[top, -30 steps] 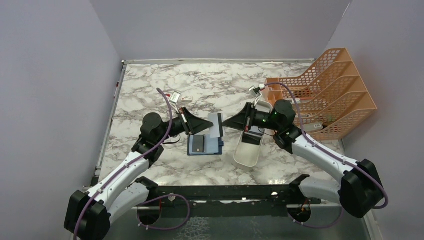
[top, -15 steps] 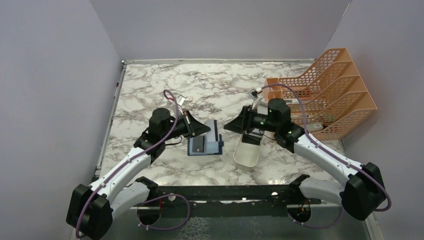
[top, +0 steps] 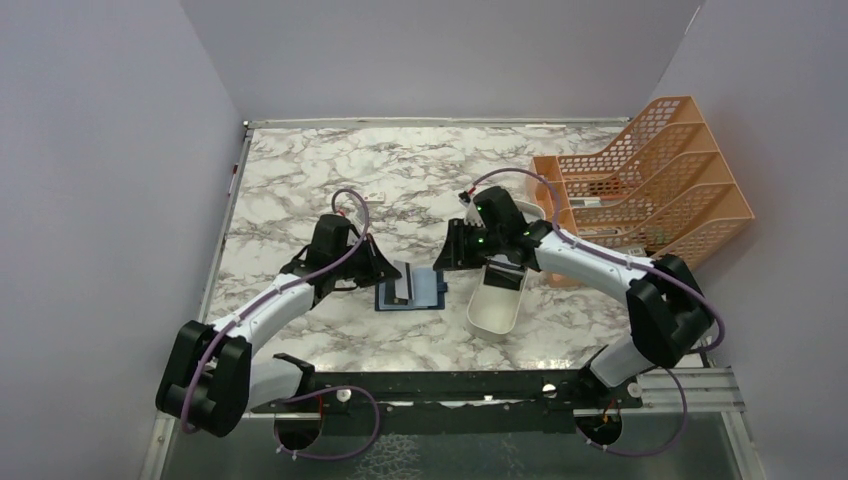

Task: Put the credit cards into the card holder
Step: Pick up the credit card from the storage box, then insert the credit card into the card holder.

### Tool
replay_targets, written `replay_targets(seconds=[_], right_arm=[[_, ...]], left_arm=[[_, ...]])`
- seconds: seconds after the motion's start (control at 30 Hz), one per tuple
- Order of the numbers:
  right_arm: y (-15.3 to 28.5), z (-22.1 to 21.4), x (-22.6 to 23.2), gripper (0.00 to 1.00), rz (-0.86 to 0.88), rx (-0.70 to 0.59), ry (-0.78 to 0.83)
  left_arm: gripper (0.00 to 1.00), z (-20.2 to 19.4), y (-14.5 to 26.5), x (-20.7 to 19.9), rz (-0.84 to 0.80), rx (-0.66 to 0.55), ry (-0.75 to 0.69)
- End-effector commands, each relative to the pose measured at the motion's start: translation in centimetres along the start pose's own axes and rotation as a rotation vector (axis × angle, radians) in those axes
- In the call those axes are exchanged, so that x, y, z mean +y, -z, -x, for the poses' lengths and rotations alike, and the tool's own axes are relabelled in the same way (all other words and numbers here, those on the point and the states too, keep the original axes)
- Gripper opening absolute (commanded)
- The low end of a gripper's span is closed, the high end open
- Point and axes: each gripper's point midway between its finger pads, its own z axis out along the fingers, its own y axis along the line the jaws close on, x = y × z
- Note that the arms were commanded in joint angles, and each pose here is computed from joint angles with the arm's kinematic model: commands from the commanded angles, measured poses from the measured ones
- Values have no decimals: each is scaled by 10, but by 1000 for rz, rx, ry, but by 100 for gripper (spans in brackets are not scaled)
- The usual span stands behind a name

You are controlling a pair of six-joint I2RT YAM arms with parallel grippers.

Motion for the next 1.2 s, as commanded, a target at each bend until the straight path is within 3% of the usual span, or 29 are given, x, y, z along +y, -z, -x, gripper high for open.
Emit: replay_targets(seconds=[0.0, 0.53, 1.17], right_arm=[[-17, -7, -10, 40, -101, 32, 21], [-61, -31, -47, 35, -274, 150, 63], [-71, -50, -75, 27, -357, 207, 77]], left_arm=[[0, -4, -6, 13, 16, 25, -43], [0, -8, -17, 31, 46, 46, -40], [0, -8, -27, 35, 28, 52, -34]])
